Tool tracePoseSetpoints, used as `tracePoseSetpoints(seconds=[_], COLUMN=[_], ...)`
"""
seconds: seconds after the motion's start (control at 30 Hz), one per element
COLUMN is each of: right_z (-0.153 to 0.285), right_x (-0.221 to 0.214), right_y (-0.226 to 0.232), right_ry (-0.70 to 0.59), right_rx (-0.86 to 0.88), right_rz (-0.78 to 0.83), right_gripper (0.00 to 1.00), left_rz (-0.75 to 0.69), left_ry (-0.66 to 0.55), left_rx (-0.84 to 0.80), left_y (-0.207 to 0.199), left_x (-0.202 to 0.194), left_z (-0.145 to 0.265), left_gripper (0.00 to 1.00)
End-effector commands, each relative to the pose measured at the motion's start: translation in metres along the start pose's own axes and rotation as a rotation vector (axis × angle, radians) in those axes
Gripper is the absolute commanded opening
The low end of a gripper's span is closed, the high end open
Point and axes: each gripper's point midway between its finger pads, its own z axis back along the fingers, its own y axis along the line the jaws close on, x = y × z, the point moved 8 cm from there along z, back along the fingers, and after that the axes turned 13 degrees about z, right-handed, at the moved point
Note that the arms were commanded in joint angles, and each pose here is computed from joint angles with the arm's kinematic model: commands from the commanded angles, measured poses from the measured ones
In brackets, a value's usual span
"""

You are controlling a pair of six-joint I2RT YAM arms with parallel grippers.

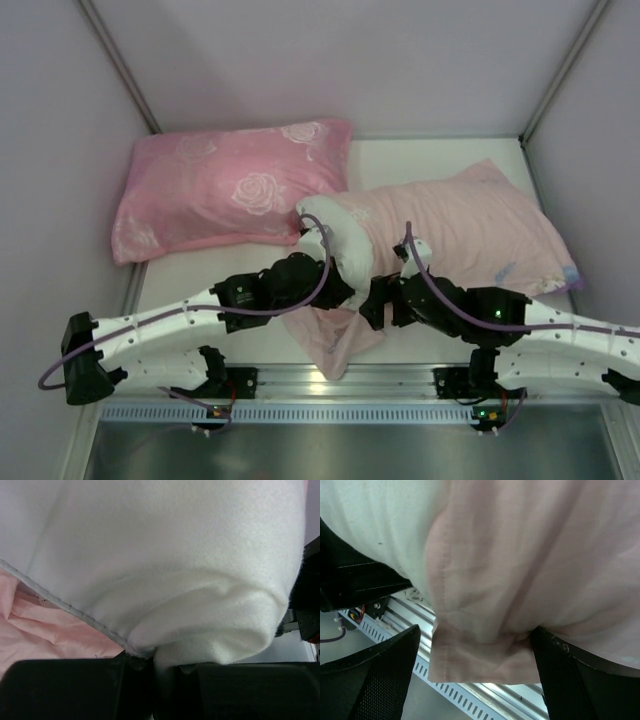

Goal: Remove the pillowcase from the pillow

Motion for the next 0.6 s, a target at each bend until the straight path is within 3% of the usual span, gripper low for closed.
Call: tracePoseSetpoints(seconds=[0.0, 0.03, 0.13, 0.17, 0.27, 0.43, 0.57], right_z=[-0.008, -0.015, -0.028, -0.029, -0.027, -0.034, -0.037], right_x=[0.016, 0.015, 0.013, 0.007, -0.002, -0.01, -0.006], right_y=[0.024, 0.024, 0.009, -0.008, -0.028, -0.073, -0.098], right_ry=[-0.07, -0.072, -0.128, -0.142, -0.145, -0.14, -0.132], right_rx=[0.049, -0.001, -0.172, -0.3, -0.399, -0.555, -0.677], right_rz=[-0.018, -0.026, -0.082, -0.073, -0.113, -0.162, -0.182], right_gripper=[0.85, 0.84, 0.65, 0.44, 0.0, 0.0, 0.0], left_rz=[0.014, 0.014, 0.017, 0.019, 0.033, 0.046, 0.053], left_ry=[-0.095, -0.1, -0.097, -0.085, -0.1, -0.124, -0.114], left_rx=[-0.157, -0.171, -0.197, -0.183, -0.169, -0.234, -0.389], left_y=[-0.042, -0.047, -0.057, -0.056, -0.055, -0.062, -0.076], left_x=[0.029, 0.032, 0.038, 0.038, 0.045, 0.064, 0.077], left_z=[0.012, 0.014, 0.021, 0.028, 0.051, 0.124, 0.192], left_gripper=[0.0, 0.0, 0.0, 0.0, 0.0, 0.0, 0.0])
